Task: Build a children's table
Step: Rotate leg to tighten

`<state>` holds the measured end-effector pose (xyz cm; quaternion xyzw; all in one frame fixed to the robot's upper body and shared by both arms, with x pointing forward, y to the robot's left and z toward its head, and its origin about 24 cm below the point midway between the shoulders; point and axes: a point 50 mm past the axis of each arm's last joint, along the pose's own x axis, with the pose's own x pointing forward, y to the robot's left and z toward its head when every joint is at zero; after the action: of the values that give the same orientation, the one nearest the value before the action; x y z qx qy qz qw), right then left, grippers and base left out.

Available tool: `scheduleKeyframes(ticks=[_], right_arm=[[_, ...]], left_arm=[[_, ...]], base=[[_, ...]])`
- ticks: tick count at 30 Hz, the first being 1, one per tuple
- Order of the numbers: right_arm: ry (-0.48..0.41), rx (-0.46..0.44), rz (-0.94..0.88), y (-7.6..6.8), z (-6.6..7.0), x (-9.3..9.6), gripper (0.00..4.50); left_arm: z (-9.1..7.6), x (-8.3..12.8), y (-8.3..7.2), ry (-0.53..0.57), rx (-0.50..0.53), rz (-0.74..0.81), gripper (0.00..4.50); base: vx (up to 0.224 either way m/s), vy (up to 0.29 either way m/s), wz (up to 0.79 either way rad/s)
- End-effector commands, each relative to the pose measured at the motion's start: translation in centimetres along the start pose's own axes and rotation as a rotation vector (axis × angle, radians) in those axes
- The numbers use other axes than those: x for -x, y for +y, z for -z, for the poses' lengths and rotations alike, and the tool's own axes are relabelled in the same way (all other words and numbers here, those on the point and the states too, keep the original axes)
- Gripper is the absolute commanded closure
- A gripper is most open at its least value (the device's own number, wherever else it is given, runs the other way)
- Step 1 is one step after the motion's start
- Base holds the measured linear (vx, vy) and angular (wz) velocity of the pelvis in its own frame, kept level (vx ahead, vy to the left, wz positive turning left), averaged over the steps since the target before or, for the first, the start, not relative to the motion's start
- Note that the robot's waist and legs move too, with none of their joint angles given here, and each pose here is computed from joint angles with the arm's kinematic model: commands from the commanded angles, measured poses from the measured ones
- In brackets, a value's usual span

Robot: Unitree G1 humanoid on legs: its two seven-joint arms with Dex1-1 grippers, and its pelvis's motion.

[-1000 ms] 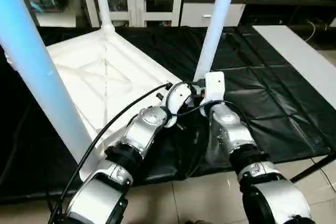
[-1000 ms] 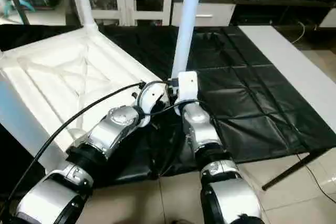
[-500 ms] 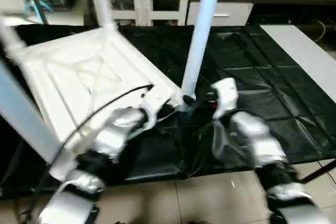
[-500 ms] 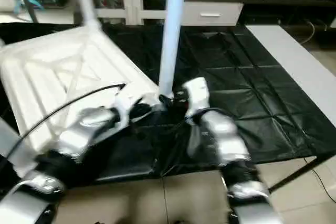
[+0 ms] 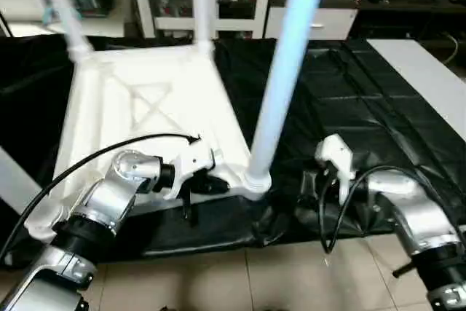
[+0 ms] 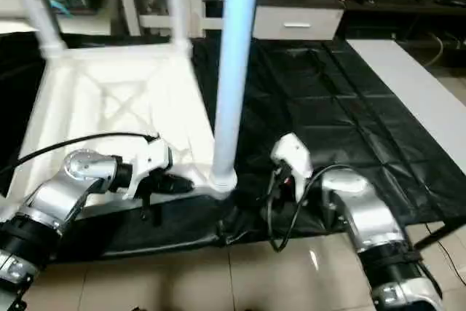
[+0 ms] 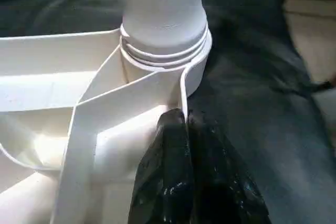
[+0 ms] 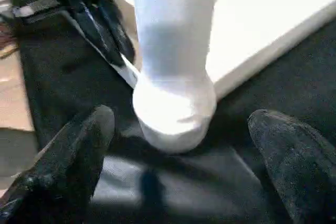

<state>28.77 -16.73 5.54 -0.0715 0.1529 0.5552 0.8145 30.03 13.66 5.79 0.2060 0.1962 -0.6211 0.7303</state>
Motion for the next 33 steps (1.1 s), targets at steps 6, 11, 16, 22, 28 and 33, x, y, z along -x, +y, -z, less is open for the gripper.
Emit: scheduleKeyframes(ticks=[6,11,16,22,28,33], right_arm=[[0.036,0.054,-0.09,0.3,-0.5,-0.9,0.03],[0.051,0.081,-0.103,0.0,-0.8,-1.3,0.03],[0.045,0.077,-0.144,0.0,-1.0,-1.6,0.03],[0.048,0.092,-0.193,0.0,-1.1,-2.0,0.48],[0.028,0.101,-0.209,-0.3,-1.5,-2.6,0.95],[0.036,0.102,-0.229,-0.4,-1.3,-2.9,1.35]], left_arm=[[0.7,-1.5,-1.8,0.092,-0.008,0.177,4.5],[0.8,-1.5,-1.9,0.129,-0.046,0.188,4.5],[0.8,-1.4,-1.9,0.134,-0.049,0.196,4.5],[0.8,-1.3,-1.8,0.154,-0.063,0.191,4.5],[1.0,-1.2,-1.8,0.174,-0.079,0.189,4.5],[1.1,-1.2,-1.9,0.181,-0.084,0.188,4.5]], base=[[0.0,0.0,0.0],[0.0,0.0,0.0],[0.0,0.0,0.0],[0.0,0.0,0.0],[0.0,0.0,0.0],[0.0,0.0,0.0]])
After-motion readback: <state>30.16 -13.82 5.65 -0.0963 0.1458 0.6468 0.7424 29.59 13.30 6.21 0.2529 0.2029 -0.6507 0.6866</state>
